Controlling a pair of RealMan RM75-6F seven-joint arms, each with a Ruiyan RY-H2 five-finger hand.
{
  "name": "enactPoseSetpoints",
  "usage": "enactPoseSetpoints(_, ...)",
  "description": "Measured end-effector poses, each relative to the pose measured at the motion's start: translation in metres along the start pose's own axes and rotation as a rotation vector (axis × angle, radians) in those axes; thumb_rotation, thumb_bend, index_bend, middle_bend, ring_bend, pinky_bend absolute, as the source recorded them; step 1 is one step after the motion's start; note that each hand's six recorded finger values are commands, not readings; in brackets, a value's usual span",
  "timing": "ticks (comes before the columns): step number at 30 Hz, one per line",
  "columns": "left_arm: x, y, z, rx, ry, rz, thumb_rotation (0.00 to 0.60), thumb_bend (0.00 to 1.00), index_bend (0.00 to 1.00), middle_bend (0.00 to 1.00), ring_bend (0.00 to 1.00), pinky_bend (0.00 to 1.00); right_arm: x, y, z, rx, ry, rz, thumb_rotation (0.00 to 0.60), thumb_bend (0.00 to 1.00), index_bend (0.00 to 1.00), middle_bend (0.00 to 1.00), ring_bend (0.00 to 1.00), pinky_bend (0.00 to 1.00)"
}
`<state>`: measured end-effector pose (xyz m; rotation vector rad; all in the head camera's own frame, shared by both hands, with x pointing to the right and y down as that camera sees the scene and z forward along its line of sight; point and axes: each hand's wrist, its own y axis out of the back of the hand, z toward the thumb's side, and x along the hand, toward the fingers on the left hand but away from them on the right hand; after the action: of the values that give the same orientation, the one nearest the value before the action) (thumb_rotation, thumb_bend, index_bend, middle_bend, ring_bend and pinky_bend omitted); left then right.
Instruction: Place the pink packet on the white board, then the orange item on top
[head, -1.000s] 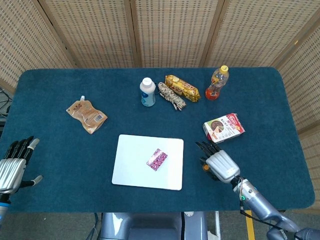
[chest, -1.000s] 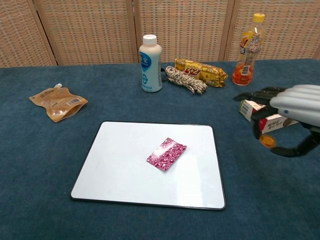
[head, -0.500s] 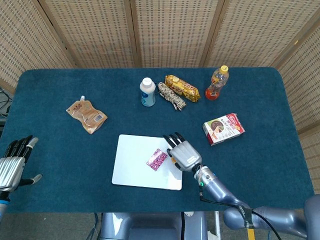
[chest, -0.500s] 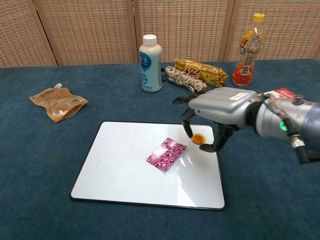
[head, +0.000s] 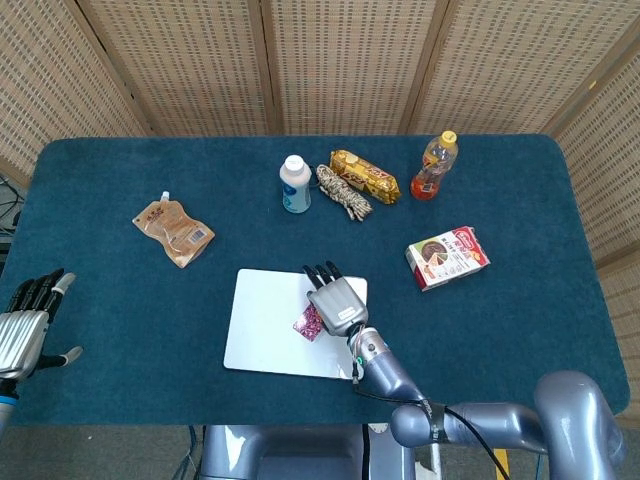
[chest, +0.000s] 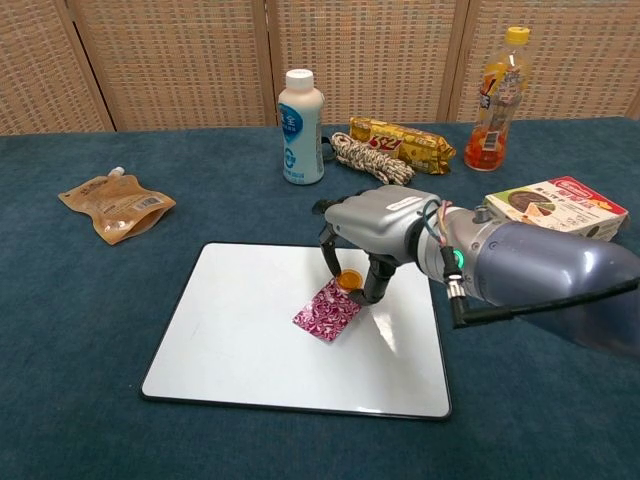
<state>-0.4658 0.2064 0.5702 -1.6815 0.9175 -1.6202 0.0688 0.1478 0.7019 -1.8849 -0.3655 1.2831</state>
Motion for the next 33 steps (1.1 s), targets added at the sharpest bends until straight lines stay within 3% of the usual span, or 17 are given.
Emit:
enactPoseSetpoints(7,0.000,0.001,-0.001,-0.004,0.000,0.000,0.600,0.00,0.00,0.00,0.00,0.00,-0.008,-0.004,0.007,-0.018,-0.040,0.010,0.600,0.40,0.59,0.00,0.00,0.04)
enactPoseSetpoints(15,0.000,0.002,-0.002,-0.009,0.000,0.001,0.600,0.00,0.00,0.00,0.00,0.00,-0.010,-0.008,0.023,-0.011,-0.027,0.015,0.600,0.38,0.58,0.00,0.00,0.04)
enactPoseSetpoints(19,0.000,0.002,-0.002,-0.012,-0.001,0.001,0.600,0.00,0.00,0.00,0.00,0.00,-0.010,-0.010,0.028,-0.017,-0.028,0.016,0.600,0.28,0.37,0.00,0.00,0.04)
enactPoseSetpoints(22,0.000,0.002,-0.002,-0.013,-0.001,0.002,0.600,0.00,0.00,0.00,0.00,0.00,-0.010,-0.011,0.028,-0.018,-0.032,0.020,0.600,0.26,0.24,0.00,0.00,0.04)
enactPoseSetpoints(33,-0.001,0.004,-0.003,-0.016,-0.002,0.006,0.600,0.00,0.00,0.00,0.00,0.00,-0.006,-0.002,0.026,-0.019,-0.044,0.004,0.600,0.26,0.22,0.00,0.00,0.04)
